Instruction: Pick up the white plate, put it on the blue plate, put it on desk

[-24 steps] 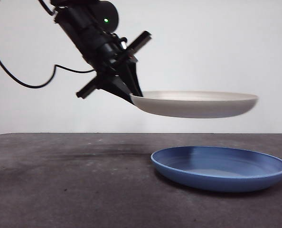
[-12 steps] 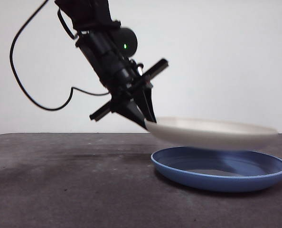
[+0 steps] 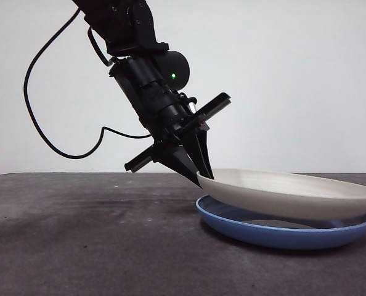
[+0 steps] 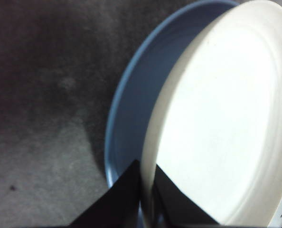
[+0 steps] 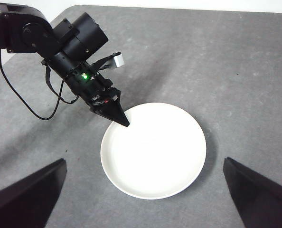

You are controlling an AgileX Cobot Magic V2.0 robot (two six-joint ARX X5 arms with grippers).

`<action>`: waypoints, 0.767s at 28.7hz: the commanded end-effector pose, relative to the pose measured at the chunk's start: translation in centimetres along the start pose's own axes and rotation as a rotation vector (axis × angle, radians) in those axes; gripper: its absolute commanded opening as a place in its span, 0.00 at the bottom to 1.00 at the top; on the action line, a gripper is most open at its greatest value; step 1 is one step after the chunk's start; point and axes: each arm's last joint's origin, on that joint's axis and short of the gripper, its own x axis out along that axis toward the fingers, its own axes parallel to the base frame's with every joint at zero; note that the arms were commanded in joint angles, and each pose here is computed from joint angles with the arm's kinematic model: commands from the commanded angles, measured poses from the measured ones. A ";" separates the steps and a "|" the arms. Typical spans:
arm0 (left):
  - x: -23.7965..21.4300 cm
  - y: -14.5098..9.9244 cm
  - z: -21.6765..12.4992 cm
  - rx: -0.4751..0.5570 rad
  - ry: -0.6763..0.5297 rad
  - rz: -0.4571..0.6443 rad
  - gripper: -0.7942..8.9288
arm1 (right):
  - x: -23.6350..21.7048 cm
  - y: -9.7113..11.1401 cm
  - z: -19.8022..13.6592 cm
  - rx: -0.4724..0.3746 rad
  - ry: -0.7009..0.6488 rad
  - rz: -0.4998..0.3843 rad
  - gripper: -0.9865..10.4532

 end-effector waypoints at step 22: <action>0.8 0.3 0.9 0.014 -0.017 -0.007 0.42 | -0.4 0.2 0.2 -0.011 -0.001 0.009 0.62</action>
